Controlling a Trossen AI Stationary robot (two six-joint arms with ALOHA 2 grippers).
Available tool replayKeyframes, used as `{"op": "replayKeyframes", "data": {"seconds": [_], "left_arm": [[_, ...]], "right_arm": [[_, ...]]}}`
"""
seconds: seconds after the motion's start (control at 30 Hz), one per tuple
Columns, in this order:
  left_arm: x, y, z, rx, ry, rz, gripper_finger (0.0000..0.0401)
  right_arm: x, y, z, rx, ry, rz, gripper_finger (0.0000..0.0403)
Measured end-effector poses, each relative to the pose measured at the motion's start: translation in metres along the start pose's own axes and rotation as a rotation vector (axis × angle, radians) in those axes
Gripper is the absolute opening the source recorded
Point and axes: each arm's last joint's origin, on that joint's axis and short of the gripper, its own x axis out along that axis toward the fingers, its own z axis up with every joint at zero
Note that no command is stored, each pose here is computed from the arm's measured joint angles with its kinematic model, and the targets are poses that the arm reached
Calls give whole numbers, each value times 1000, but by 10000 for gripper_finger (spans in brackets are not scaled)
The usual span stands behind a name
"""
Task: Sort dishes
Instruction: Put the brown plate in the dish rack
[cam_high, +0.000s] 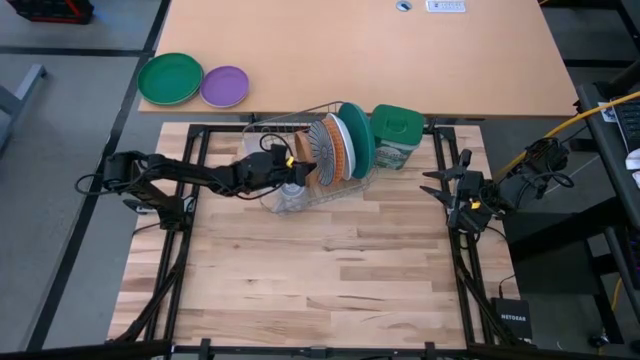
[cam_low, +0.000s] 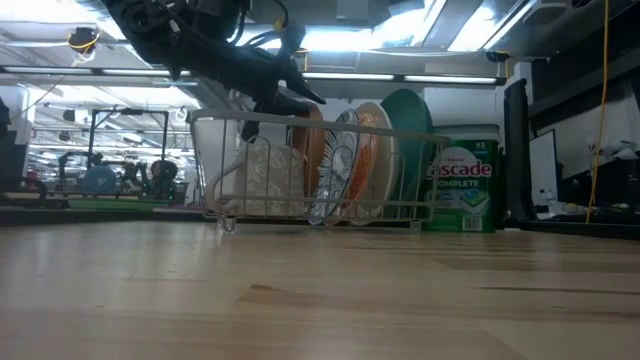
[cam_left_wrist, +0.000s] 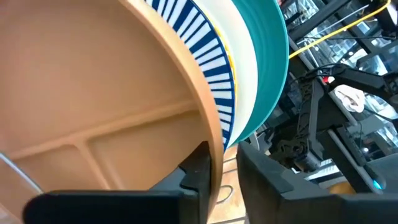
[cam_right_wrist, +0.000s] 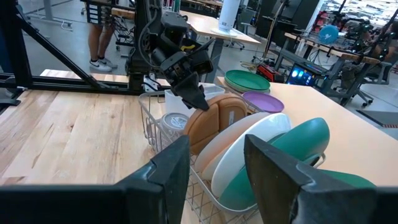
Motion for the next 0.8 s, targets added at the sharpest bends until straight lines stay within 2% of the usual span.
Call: {"op": "replayKeyframes", "data": {"seconds": [0.33, 0.57, 0.7, 0.8], "left_arm": [[1, 2, 3, -4, -8, 0, 128], [1, 2, 4, 67, 14, -17, 136], [2, 5, 6, 65, 30, -14, 136], [3, 9, 5, 104, 81, 30, 136]], "right_arm": [[0, 0, 0, 1, -1, 1, 156], [0, 0, 0, 1, -1, 1, 156], [0, 0, 0, 1, -1, 1, 156], [0, 0, 0, 17, 0, 1, 156]]}}
